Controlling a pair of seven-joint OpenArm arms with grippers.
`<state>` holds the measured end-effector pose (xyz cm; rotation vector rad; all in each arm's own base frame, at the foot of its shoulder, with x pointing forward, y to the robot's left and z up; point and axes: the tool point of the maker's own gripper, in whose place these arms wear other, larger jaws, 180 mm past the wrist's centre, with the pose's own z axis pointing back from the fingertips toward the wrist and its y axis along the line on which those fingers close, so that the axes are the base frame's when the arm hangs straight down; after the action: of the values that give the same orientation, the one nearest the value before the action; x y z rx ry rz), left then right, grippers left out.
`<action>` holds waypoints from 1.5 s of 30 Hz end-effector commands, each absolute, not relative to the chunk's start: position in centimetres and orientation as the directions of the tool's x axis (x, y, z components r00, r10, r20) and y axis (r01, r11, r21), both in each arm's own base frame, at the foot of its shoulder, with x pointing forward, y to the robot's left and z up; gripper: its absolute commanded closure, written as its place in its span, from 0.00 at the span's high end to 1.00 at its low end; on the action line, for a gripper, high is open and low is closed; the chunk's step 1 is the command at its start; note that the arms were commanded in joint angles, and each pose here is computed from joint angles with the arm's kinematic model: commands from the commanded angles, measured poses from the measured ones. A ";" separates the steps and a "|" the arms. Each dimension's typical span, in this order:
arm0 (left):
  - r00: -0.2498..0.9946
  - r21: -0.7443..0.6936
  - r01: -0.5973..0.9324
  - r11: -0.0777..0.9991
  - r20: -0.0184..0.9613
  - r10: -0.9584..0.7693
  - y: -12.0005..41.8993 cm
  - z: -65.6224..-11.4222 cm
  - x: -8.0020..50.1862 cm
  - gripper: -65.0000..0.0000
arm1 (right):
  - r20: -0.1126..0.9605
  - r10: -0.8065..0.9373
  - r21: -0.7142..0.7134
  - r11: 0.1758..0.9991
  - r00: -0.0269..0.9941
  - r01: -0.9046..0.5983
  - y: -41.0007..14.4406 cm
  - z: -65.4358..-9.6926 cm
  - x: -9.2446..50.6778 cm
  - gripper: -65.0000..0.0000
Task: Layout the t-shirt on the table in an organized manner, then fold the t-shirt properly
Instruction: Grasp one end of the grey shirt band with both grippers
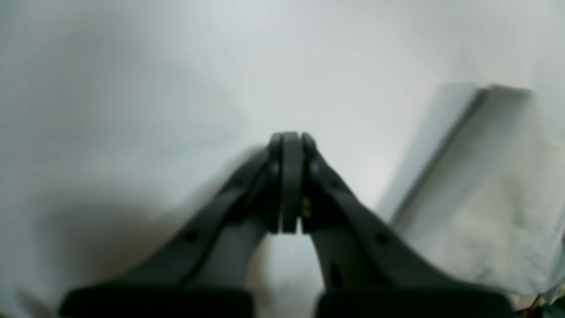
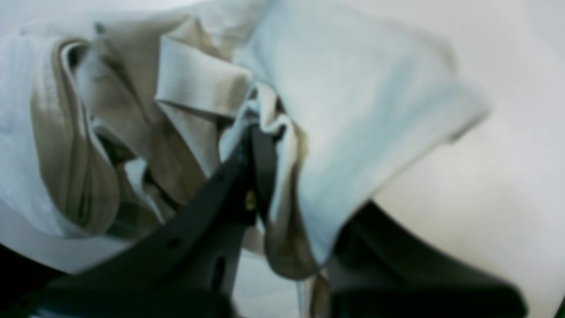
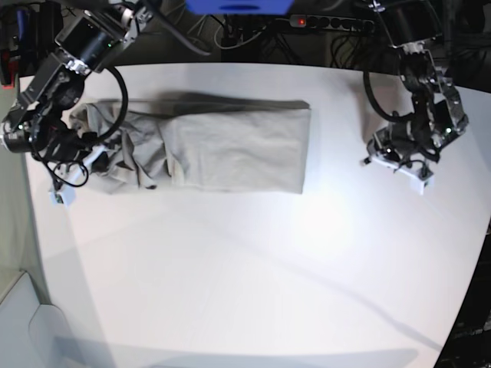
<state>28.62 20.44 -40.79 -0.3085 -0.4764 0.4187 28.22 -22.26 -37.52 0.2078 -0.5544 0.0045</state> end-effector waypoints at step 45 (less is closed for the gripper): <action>0.804 -0.447 -0.414 0.793 0.229 0.548 14.9 -45.8 28.7 0.00 | 0.743 0.309 0.184 0.758 0.593 -0.625 -0.7 -32.0 30.4 0.00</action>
<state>30.70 14.33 -44.30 -0.4542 -0.4459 0.5259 29.48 -1.34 -33.68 0.4316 -0.6873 0.5673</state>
